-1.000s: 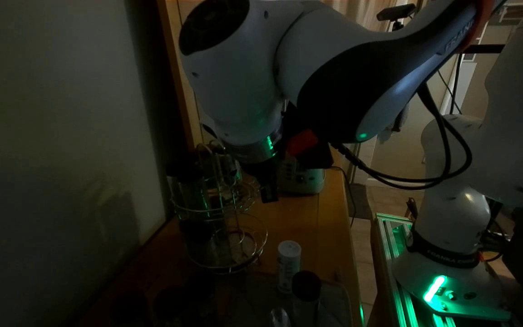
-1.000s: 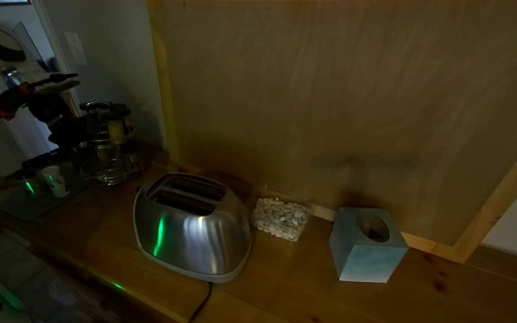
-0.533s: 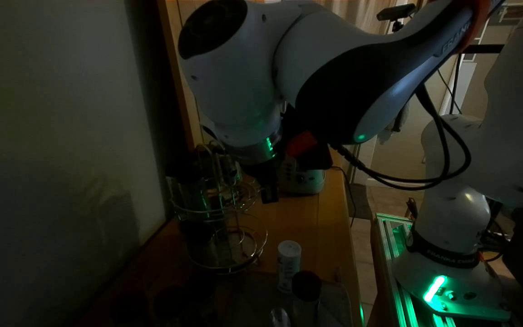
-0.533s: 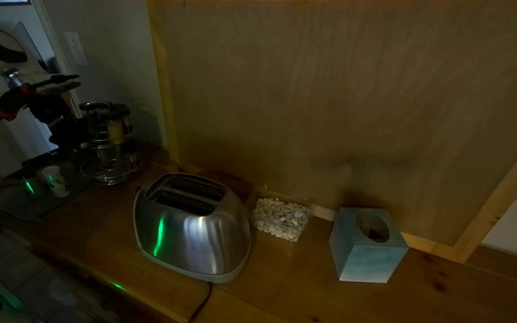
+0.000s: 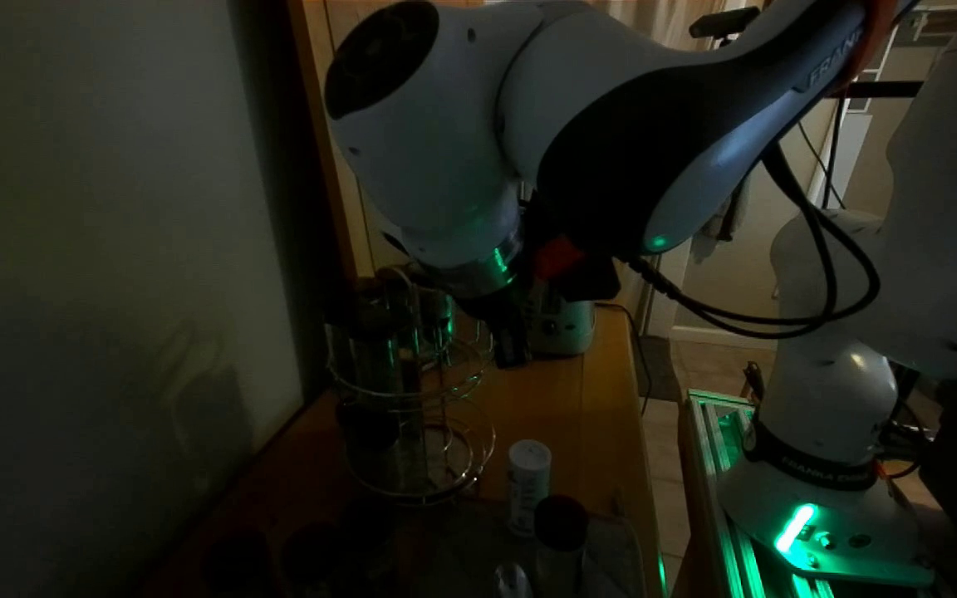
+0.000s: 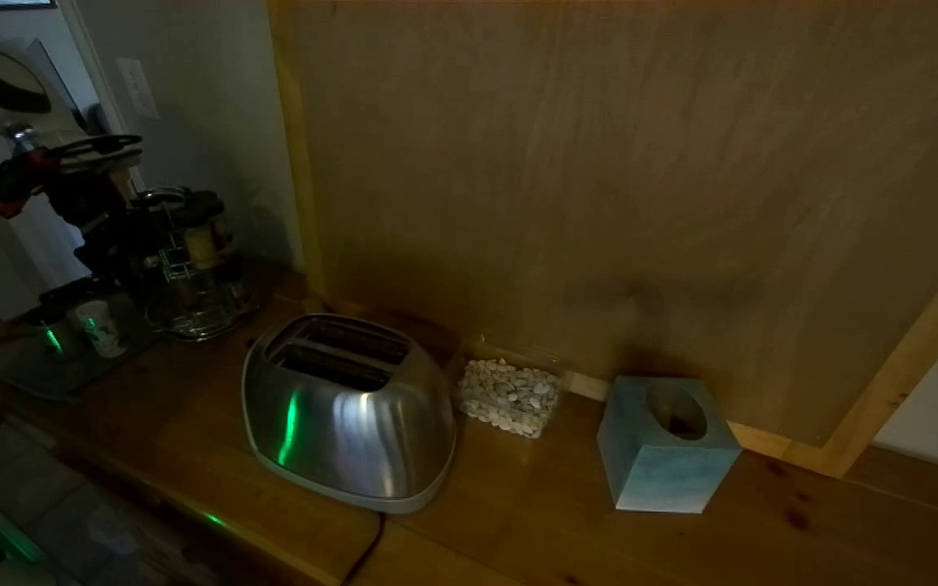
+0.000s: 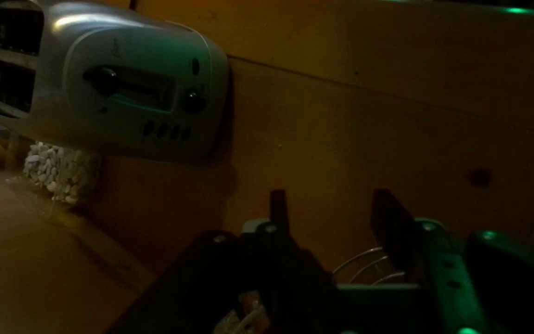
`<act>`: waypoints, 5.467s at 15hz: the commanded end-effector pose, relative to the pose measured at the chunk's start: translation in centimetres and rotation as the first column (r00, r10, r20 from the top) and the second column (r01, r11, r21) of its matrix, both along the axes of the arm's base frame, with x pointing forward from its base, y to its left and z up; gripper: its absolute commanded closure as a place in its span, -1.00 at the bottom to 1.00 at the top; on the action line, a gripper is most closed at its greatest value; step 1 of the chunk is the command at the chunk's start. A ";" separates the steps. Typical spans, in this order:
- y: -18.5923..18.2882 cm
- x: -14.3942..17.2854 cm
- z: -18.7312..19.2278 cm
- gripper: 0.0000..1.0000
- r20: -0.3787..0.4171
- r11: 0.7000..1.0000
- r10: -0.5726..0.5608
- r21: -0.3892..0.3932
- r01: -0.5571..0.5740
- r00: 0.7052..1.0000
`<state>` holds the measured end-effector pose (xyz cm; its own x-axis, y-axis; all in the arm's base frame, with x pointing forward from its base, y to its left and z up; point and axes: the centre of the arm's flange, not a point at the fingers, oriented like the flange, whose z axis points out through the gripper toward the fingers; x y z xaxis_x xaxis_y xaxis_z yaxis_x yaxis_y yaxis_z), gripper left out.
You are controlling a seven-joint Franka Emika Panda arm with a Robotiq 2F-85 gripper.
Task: Rotate the silver stand then put the white container on the bottom shelf of the stand.
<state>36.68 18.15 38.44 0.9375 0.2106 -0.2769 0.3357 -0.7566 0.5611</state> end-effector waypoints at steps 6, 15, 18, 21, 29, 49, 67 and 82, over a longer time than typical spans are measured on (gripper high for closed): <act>-1.9 -2.6 3.3 -1.00 -0.179 0.929 -0.144 0.313 0.195 0.973; -1.4 -2.7 3.8 -1.00 -0.171 0.859 -0.159 0.461 0.221 0.972; -1.1 -2.8 2.9 -1.00 -0.189 0.866 -0.158 0.446 0.228 0.969; 1.0 -4.2 1.2 -1.00 -0.186 0.866 -0.113 0.463 0.188 0.976; 2.0 -6.0 -1.9 -1.00 -0.106 0.831 -0.160 0.522 0.192 0.981; 1.3 -4.5 -4.0 -0.94 0.019 0.804 -0.310 0.539 0.251 0.951; 0.6 -3.6 -3.5 -0.50 0.019 0.788 -0.335 0.555 0.269 0.942; -3.0 -2.6 -3.9 0.52 -0.043 0.702 -0.490 0.572 0.423 0.871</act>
